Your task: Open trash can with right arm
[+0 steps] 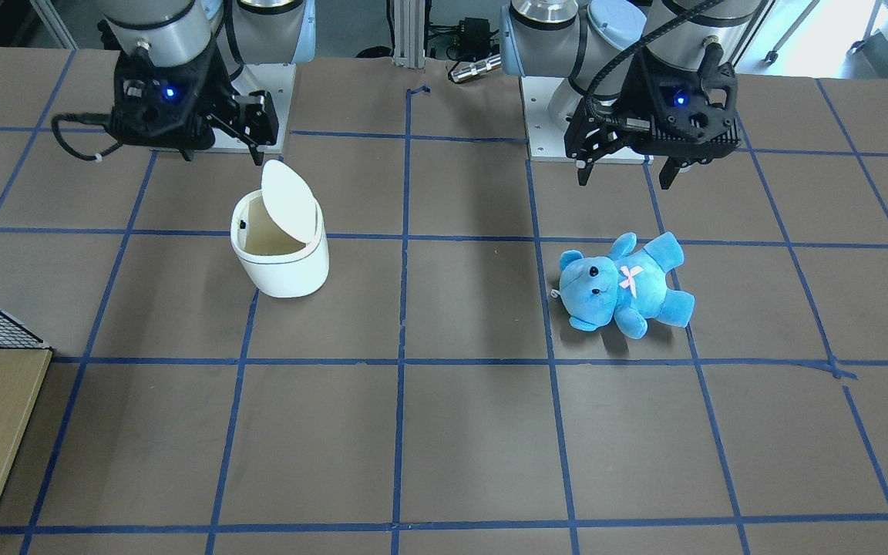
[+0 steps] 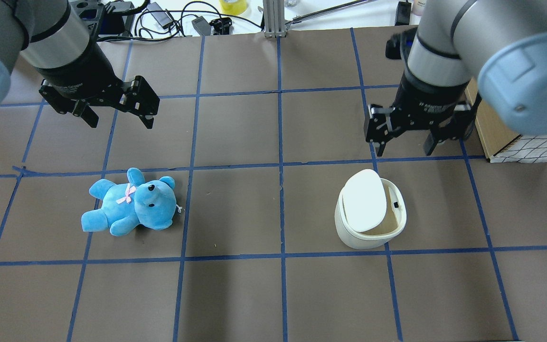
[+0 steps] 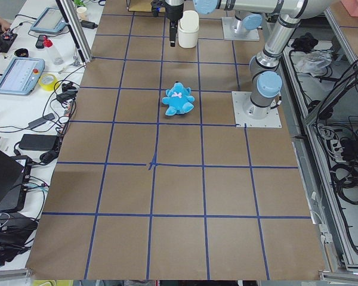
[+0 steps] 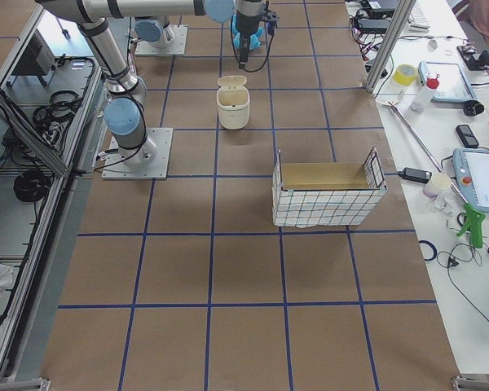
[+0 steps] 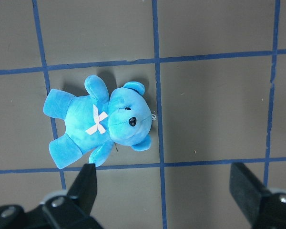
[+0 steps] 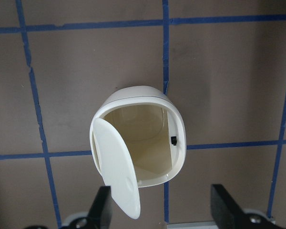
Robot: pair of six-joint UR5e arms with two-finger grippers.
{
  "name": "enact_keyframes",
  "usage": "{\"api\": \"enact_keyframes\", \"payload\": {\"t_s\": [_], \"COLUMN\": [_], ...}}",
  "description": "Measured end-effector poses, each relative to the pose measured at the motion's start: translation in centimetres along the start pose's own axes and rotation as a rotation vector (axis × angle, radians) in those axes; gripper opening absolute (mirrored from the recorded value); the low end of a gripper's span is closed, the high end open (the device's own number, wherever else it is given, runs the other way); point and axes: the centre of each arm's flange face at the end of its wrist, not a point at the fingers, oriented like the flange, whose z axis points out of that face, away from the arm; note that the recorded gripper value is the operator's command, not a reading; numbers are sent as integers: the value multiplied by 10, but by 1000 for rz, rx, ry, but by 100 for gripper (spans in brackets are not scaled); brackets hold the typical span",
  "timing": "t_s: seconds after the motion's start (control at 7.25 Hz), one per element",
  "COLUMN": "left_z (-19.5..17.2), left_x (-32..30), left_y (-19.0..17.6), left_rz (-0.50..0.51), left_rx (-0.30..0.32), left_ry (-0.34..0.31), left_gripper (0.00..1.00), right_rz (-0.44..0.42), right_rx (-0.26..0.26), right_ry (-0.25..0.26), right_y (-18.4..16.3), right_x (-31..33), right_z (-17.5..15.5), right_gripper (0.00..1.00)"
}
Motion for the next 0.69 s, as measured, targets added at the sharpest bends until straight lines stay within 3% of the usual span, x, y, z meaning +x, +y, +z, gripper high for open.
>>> {"api": "enact_keyframes", "payload": {"t_s": [0.28,0.69], "left_z": [0,0], "left_x": [0,0], "left_y": [0,0], "left_rz": [0,0], "left_rx": [0,0], "left_ry": [0,0], "left_gripper": [100,100], "right_rz": [-1,2], "right_rx": [60,77], "right_ry": [-7,-9], "right_y": [-3,-5], "right_x": [0,0], "right_z": [-36,-42], "right_gripper": [100,100]}}
